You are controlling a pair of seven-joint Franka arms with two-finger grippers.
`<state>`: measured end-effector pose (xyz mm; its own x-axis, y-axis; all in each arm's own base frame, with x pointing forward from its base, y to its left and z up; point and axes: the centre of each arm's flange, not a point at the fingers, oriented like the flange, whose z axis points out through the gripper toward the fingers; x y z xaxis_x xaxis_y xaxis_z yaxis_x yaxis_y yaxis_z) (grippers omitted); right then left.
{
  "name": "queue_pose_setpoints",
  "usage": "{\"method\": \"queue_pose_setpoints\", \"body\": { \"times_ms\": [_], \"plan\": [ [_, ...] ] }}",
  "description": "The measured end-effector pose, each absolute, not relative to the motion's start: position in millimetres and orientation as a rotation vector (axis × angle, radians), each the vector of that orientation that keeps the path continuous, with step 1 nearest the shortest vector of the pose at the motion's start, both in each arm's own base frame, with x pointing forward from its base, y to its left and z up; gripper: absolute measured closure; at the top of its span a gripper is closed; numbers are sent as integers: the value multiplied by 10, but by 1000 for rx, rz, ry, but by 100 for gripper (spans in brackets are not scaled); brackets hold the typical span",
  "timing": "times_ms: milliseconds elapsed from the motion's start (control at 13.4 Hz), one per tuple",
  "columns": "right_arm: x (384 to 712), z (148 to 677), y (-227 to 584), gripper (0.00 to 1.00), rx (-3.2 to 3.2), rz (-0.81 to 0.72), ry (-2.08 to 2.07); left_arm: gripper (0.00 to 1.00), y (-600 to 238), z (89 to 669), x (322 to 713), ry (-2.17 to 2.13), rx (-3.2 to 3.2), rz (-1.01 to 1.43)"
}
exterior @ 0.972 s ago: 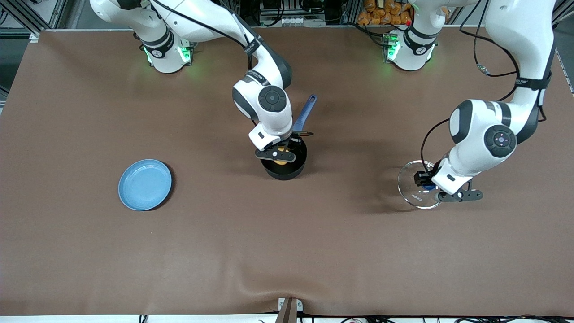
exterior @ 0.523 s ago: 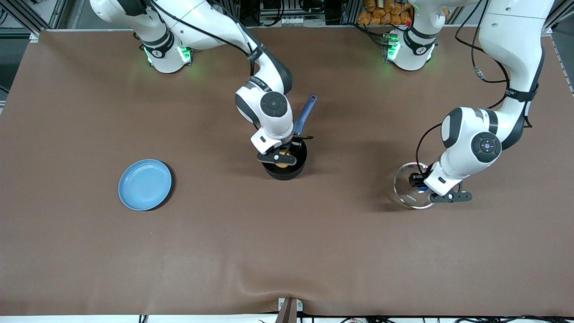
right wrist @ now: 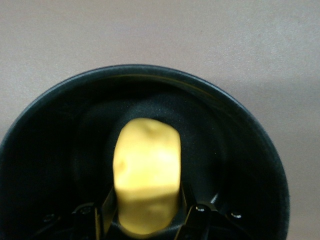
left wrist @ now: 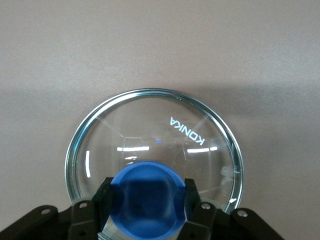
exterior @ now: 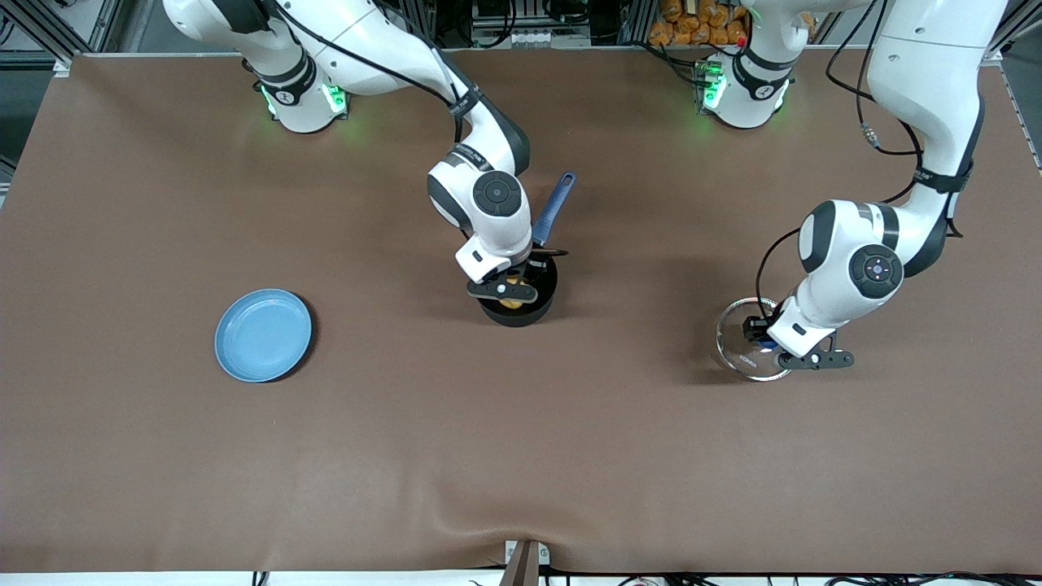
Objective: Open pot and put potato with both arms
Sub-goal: 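Lower the potato into the pot and open the right gripper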
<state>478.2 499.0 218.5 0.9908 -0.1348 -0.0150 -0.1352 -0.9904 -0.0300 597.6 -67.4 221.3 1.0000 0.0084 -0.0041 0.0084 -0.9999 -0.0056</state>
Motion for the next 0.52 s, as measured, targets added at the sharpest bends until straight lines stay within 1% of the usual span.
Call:
{"method": "queue_pose_setpoints", "body": {
  "times_ms": [150, 299, 449, 523],
  "plan": [
    [4784, 2185, 4989, 40, -3104, 19, 211, 39, -672, 2173, 5975, -14, -3137, 8],
    [4793, 2189, 4985, 37, -3103, 17, 212, 24, -654, 2190, 5991, -19, -3138, -3],
    [4845, 2230, 4973, 37, -3099, 3, 221, 2, -600, 2279, 6039, -34, -3139, -34],
    [4890, 2293, 4967, 37, -3097, -5, 228, 0, -580, 2375, 6071, -40, -3139, -62]
  ]
}}
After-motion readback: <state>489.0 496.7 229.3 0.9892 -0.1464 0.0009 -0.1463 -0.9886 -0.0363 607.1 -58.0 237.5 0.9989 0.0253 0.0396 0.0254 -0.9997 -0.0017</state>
